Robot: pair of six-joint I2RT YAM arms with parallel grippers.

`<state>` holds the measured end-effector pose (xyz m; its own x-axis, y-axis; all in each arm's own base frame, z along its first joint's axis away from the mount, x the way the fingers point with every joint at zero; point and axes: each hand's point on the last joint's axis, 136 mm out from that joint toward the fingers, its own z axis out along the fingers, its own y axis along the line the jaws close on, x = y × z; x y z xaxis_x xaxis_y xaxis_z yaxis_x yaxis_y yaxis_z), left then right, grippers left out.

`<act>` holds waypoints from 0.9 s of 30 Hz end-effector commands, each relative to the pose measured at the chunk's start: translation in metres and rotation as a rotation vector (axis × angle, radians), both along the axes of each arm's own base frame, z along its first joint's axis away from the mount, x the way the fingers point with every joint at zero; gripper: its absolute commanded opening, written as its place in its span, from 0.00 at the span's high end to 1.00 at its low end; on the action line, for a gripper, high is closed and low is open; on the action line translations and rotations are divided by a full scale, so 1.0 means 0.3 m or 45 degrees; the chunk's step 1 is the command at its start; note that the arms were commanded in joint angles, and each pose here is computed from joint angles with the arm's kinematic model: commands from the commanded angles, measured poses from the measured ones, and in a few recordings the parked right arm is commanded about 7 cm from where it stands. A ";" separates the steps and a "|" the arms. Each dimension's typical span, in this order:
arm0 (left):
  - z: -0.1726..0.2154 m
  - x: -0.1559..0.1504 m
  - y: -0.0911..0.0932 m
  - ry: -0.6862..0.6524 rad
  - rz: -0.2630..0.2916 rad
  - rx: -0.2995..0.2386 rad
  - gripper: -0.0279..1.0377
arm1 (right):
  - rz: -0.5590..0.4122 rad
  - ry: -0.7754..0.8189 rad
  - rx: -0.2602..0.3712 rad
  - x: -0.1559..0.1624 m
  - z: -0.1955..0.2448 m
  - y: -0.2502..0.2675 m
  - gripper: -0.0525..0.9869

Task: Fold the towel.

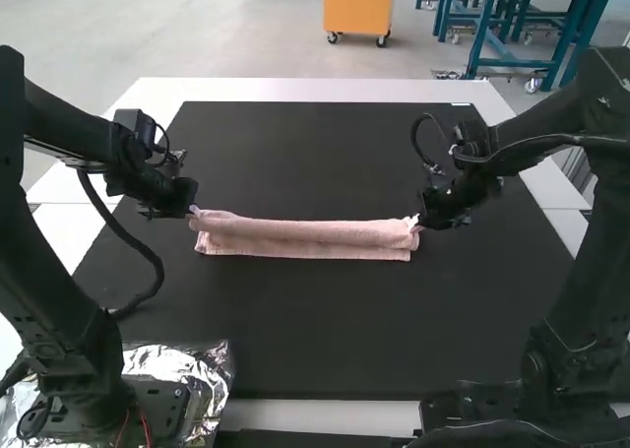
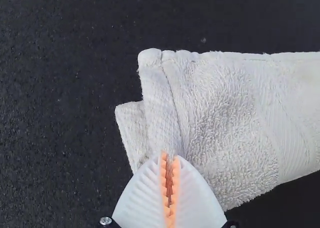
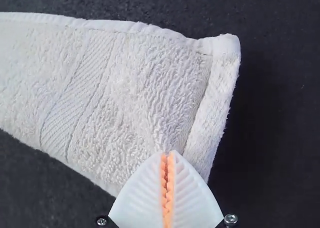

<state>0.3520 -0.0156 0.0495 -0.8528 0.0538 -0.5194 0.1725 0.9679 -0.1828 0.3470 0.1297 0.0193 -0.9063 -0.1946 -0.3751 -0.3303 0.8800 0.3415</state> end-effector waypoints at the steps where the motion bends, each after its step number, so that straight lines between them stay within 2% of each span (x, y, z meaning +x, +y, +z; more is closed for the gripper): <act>1: 0.008 -0.018 0.046 -0.027 0.040 0.065 0.95 | -0.010 -0.036 0.005 -0.005 0.033 -0.012 0.97; 6: -0.029 -0.048 0.035 -0.026 0.036 0.066 0.95 | 0.003 -0.026 0.002 -0.026 0.010 -0.007 0.96; 7: -0.029 -0.043 0.036 -0.035 0.046 0.061 0.89 | -0.002 -0.036 0.005 -0.020 0.014 -0.008 0.85; 8: -0.028 -0.042 0.035 -0.036 0.056 0.053 0.73 | -0.004 -0.038 0.005 -0.017 0.016 -0.009 0.68; 9: -0.024 -0.037 0.035 -0.038 0.069 0.045 0.44 | -0.006 -0.040 0.006 -0.015 0.019 -0.010 0.57; 10: -0.022 -0.036 0.034 -0.039 0.067 0.042 0.21 | -0.008 -0.053 0.004 -0.006 0.028 -0.012 0.45; 11: -0.014 -0.028 0.036 -0.048 0.070 0.044 0.07 | -0.003 -0.078 0.005 0.008 0.049 -0.006 0.25; 12: -0.006 -0.021 0.041 -0.057 0.078 0.041 0.05 | -0.008 -0.105 -0.001 0.022 0.072 -0.008 0.15; 14: 0.013 -0.006 0.044 -0.073 0.084 0.034 0.05 | -0.013 -0.163 -0.005 0.052 0.121 -0.008 0.07; 17: 0.042 0.019 0.050 -0.104 0.095 0.014 0.05 | -0.020 -0.198 0.007 0.073 0.157 -0.003 0.07; 19: 0.060 0.038 0.063 -0.126 0.133 -0.001 0.05 | -0.018 -0.189 0.003 0.066 0.148 -0.003 0.07; 23: 0.092 0.067 0.081 -0.159 0.192 -0.031 0.06 | -0.015 -0.156 0.005 0.044 0.103 0.011 0.08; 27: 0.114 0.084 0.083 -0.179 0.216 -0.053 0.06 | 0.012 -0.112 -0.009 0.017 0.051 0.030 0.08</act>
<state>0.3654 0.0066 0.0619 -0.8039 -0.0668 -0.5910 0.0528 0.9817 -0.1829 0.3569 0.1328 0.0442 -0.8603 -0.1904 -0.4729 -0.3633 0.8798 0.3066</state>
